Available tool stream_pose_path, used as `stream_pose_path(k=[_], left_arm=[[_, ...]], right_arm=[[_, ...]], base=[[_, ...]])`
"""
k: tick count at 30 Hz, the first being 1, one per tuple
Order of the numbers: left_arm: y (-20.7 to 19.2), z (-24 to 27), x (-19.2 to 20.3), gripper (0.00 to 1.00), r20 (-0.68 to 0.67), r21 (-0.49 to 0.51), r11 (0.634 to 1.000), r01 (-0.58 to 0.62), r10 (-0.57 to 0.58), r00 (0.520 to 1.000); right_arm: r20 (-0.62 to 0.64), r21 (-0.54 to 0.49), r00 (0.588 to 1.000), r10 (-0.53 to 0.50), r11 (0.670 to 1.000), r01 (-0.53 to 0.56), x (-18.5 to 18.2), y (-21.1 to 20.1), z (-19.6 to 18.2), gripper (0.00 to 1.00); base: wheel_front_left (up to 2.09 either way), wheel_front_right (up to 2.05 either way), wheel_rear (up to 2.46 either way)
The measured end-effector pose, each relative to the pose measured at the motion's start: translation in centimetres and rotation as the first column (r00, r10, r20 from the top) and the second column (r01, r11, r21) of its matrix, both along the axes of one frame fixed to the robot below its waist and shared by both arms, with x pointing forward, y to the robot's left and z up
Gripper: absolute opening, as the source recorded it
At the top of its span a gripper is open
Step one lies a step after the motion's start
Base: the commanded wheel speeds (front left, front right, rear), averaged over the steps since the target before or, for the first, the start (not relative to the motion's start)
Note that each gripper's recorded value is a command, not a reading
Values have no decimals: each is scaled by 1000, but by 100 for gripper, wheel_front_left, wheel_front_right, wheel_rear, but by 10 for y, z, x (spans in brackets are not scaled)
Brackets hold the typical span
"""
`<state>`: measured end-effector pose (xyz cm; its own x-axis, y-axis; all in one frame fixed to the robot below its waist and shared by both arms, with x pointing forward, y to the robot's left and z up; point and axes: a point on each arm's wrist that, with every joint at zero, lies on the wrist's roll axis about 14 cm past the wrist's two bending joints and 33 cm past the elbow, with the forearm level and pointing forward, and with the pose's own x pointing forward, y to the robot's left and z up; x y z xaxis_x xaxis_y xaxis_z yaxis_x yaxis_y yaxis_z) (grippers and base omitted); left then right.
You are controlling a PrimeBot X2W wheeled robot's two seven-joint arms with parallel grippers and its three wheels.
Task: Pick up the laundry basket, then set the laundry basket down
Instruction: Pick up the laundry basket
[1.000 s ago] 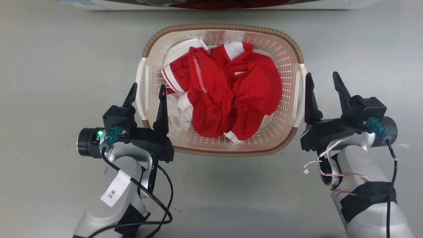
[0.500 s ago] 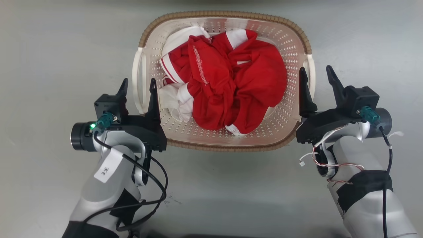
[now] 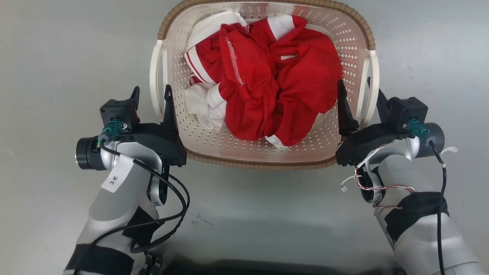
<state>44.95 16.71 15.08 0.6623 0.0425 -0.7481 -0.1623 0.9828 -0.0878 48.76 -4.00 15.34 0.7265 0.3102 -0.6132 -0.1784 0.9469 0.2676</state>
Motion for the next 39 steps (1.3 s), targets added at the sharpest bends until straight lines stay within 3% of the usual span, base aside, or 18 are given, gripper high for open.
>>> stream_pose_path(k=[17,18,20,21,22,23,25,39], left_arm=[[-6,-17,4,100,-47,-18,998,52,-52,998],[-7,-18,5,100,-46,-19,998,57,-58,997],[-10,-19,5,42,-48,-27,997,73,-75,996],[-13,-19,6,27,-48,-35,996,81,-83,995],[-14,-20,5,0,-50,-39,996,84,-86,995],[-17,-20,4,0,-52,-50,994,92,-95,994],[-16,-22,2,0,-59,-57,992,109,-112,992],[-32,-4,3,0,-45,-114,989,98,-104,994]], right_arm=[[-38,4,999,25,1000,-25,-4,6,-16,100],[-39,4,999,26,1000,-26,-4,6,-16,91],[-36,3,999,33,999,-33,-4,7,-16,64],[-36,4,999,36,999,-35,-4,8,-17,50],[-36,5,999,36,999,-36,-4,8,-17,45],[-37,6,999,37,999,-37,-4,8,-17,37],[-39,7,999,37,999,-37,-4,8,-17,0],[-53,-48,998,15,999,-18,-1,-6,-5,0]], base=[[0,0,0],[0,0,0],[0,0,0],[0,0,0],[0,0,0],[0,0,0],[0,0,0],[0,0,0]])
